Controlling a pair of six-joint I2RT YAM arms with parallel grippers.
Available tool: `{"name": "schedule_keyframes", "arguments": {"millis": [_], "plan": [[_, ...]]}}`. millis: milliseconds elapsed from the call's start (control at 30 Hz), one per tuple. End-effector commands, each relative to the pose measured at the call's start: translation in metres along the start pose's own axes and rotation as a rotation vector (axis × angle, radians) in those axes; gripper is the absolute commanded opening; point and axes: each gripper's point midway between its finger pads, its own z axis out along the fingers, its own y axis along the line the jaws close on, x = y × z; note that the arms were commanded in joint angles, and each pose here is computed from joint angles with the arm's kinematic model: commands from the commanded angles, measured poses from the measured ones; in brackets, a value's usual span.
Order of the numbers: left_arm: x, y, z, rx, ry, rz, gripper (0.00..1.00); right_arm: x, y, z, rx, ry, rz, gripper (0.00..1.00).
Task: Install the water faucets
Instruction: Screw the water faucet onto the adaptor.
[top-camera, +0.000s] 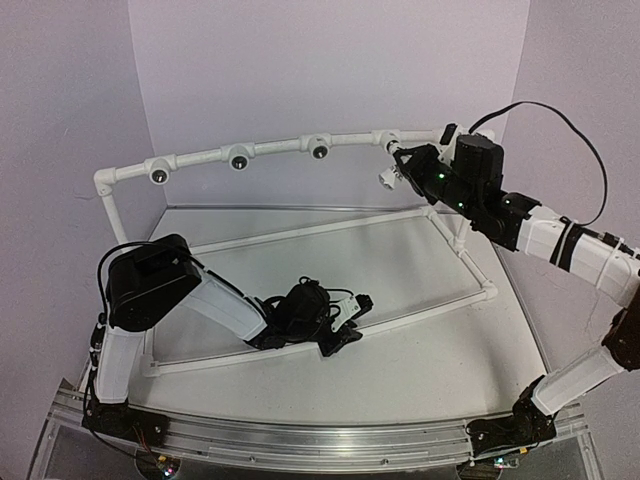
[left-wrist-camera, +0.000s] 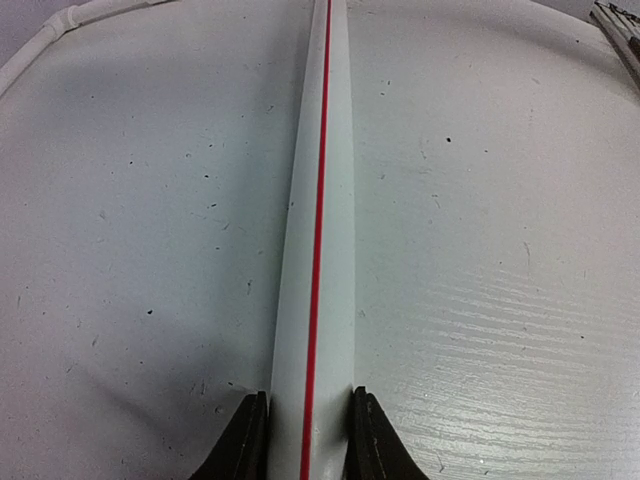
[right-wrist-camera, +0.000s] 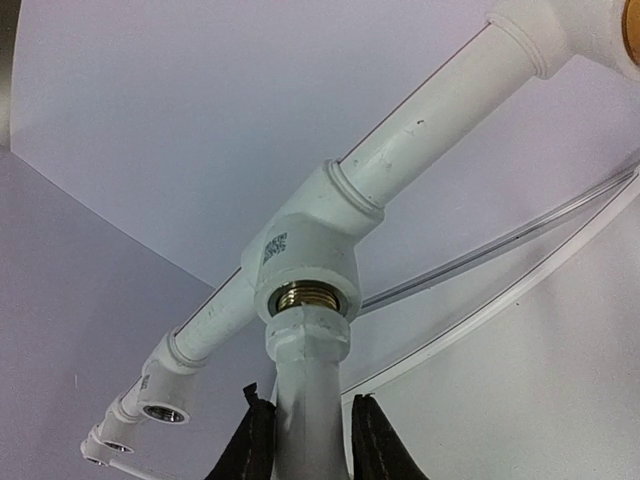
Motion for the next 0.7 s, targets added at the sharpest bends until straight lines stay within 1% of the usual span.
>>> {"name": "schedule_keyframes", "arguments": {"millis": [0, 333, 667], "plan": [[0.171, -0.026, -0.017, 0.009, 0.531, -0.123, 0.0, -0.013, -0.024, 0.009, 0.04, -0.079, 0.138, 0.0], [0.172, -0.027, -0.016, 0.015, 0.534, -0.122, 0.0, -0.007, -0.028, 0.013, 0.006, -0.093, 0.277, 0.0], [0.174, -0.027, -0.014, 0.02, 0.541, -0.123, 0.0, 0.007, -0.037, 0.024, -0.029, -0.082, 0.415, 0.0]]}}
